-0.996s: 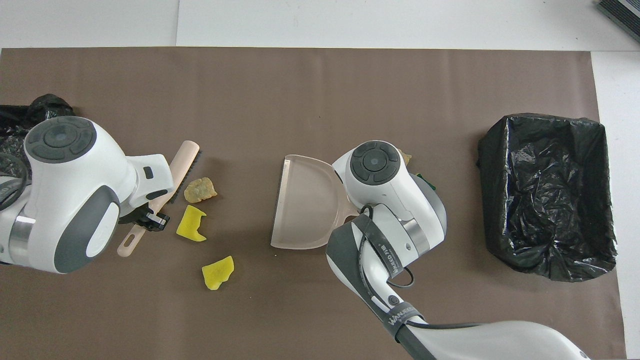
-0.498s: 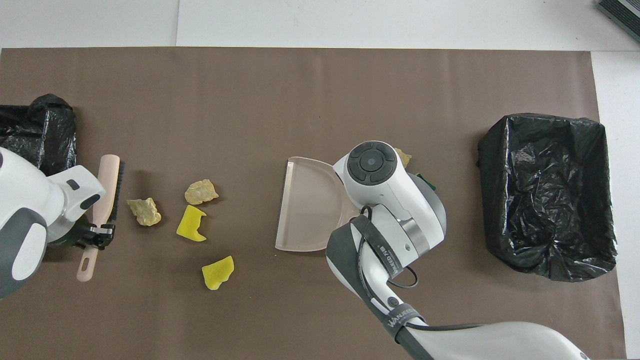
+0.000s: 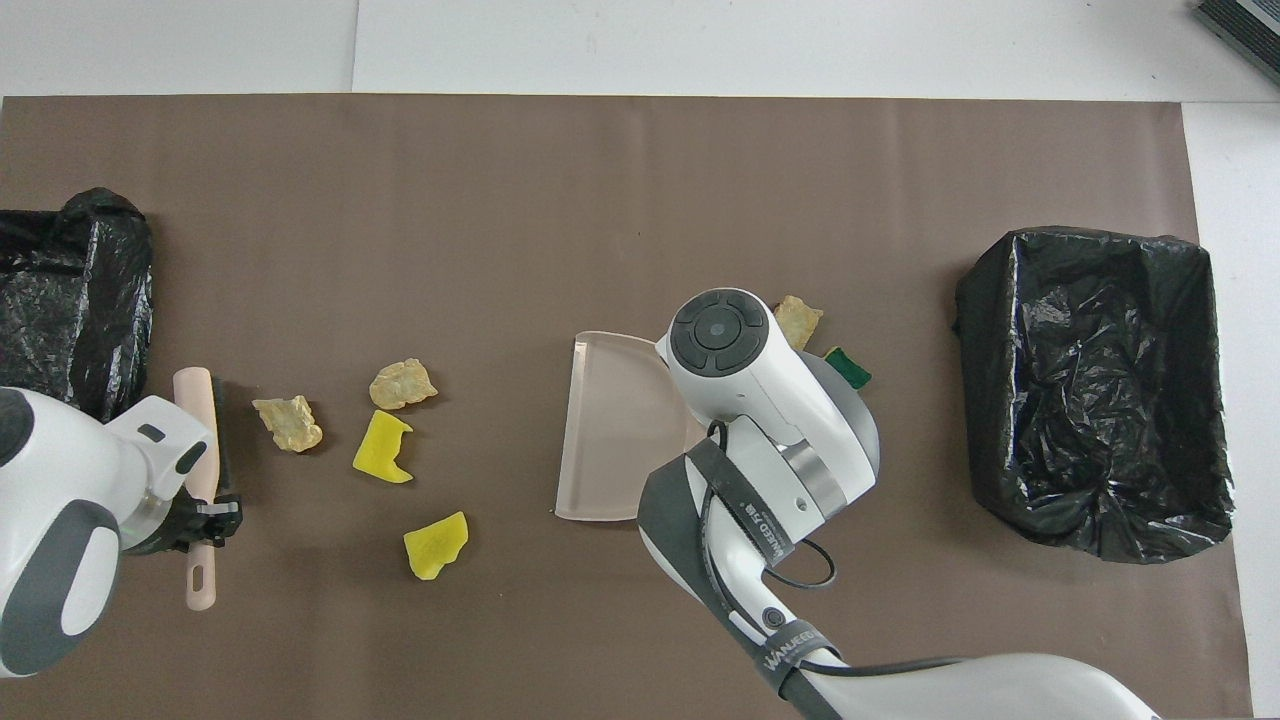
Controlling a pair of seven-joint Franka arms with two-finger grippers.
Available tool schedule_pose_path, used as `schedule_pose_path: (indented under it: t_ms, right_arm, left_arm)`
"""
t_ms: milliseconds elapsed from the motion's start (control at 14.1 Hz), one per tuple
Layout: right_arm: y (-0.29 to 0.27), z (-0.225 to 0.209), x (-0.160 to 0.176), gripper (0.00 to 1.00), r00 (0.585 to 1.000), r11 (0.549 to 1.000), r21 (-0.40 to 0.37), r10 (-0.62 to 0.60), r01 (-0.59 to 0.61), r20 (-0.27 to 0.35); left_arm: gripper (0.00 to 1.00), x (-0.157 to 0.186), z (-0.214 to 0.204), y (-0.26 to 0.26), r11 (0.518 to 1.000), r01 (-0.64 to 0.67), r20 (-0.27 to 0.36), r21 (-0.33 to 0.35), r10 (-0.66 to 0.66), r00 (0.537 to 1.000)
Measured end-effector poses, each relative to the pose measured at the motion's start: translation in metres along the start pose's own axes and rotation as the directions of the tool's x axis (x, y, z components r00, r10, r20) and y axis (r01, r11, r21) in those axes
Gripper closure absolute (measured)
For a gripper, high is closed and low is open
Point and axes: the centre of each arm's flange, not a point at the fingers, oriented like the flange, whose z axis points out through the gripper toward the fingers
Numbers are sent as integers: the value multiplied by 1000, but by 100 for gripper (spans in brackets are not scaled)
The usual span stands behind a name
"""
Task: Sweep and dump trash in bin
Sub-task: 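Sweep the tan and yellow trash toward the dustpan with the left gripper, then brush the trash pieces into the dustpan held by the right gripper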
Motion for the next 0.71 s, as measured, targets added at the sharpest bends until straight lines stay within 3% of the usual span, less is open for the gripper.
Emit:
schedule_pose_path:
  t_ms: [142,356,712]
  right_arm:
    - [0,0,0,67,1000,1000,0,3,-3,0]
    - [0,0,0,67,1000,1000,1,7,-7,1]
    - [0,0,0,67,1000,1000,1,7,-7,1]
  left_arm:
    - [74,-10,3,48,1000,4,-23,8,-4,1000]
    - [74,-19,7,111,998,-29,-32,-50,27,999]
    - [74,-39,-3,198,977,-197,-101,-84,188,977]
